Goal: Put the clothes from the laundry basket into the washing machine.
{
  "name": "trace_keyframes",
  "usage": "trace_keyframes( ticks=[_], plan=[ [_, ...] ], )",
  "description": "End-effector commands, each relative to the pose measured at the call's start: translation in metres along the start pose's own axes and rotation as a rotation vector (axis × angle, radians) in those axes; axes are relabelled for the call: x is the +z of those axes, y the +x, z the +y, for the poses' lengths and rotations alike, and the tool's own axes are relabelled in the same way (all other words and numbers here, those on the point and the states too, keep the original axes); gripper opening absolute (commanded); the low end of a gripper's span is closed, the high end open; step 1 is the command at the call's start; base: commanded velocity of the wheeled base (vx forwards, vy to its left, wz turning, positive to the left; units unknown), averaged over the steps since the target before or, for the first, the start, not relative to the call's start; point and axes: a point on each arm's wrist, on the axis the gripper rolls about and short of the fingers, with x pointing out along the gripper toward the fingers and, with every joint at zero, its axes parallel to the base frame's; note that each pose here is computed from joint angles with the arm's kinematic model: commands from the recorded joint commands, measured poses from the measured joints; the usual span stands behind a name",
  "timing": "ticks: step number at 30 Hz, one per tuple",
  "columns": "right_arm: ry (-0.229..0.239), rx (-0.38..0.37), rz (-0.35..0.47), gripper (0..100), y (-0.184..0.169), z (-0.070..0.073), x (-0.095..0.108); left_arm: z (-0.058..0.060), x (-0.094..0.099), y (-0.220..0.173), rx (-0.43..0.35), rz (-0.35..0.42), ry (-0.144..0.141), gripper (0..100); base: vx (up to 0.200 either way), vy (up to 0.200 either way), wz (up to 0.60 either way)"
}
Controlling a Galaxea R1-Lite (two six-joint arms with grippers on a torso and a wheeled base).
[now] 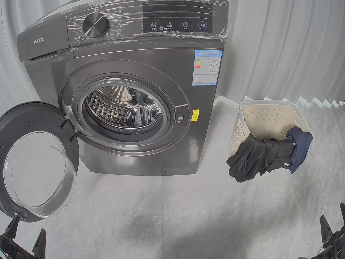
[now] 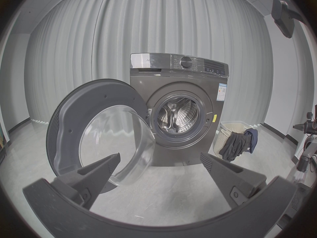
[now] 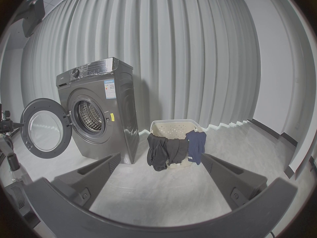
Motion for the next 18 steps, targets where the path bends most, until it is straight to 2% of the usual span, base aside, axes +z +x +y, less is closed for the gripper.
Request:
trace_keyframes(
  ticks=[1, 18],
  plan=[
    [0.000, 0.000, 0.008, 100, 0.0006, 0.0000, -0.0051, 0.0002, -0.0048, 0.0001, 0.000, 0.001, -0.002, 100, 0.000, 0.000, 0.00],
    [0.000, 0.002, 0.008, 100, 0.0006, 0.0000, -0.0051, 0.0002, -0.0048, 0.0001, 0.000, 0.001, -0.002, 100, 0.000, -0.200, 0.00]
  ],
)
